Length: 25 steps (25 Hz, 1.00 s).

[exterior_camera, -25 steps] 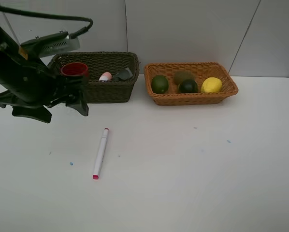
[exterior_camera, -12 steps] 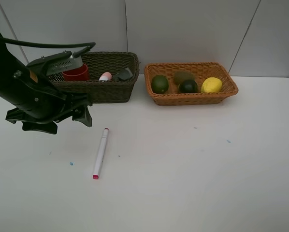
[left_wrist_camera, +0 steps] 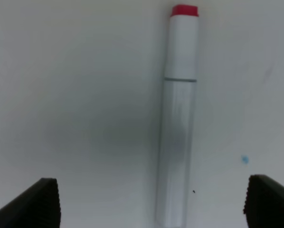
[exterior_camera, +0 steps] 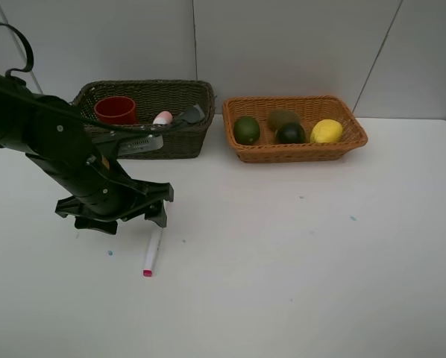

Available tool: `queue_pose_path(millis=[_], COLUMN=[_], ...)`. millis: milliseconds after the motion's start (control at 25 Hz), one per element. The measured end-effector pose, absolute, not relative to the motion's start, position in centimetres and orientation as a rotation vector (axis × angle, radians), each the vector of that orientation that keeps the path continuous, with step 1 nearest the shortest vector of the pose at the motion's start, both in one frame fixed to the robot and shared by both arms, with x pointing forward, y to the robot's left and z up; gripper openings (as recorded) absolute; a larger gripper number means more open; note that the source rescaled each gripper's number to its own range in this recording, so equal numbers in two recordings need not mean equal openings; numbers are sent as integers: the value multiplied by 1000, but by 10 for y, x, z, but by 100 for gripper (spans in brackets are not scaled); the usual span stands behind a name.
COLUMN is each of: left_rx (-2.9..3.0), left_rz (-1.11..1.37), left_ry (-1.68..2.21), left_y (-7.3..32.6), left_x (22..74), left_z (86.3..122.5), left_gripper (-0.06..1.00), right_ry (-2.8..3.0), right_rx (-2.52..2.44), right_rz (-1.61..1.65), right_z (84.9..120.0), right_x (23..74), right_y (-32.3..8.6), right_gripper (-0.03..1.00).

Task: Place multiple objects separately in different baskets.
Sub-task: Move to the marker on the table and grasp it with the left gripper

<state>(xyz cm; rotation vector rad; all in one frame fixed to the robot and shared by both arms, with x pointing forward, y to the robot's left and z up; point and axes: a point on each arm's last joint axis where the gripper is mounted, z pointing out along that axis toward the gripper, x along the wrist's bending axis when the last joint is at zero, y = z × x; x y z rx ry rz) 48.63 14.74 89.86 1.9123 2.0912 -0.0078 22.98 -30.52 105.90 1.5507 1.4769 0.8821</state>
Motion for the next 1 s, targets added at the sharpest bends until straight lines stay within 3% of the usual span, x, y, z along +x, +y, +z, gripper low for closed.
queue_pose_path(millis=[1000], left_rx=[2126], left_rz=[-99], left_ry=[2117], left_y=[117], left_x=[532], left_z=[905], left_gripper=[100], right_ry=[1477], right_rx=[1551], right_rz=[882], right_z=[1059], right_x=[230], right_y=[-305], right_gripper=[99])
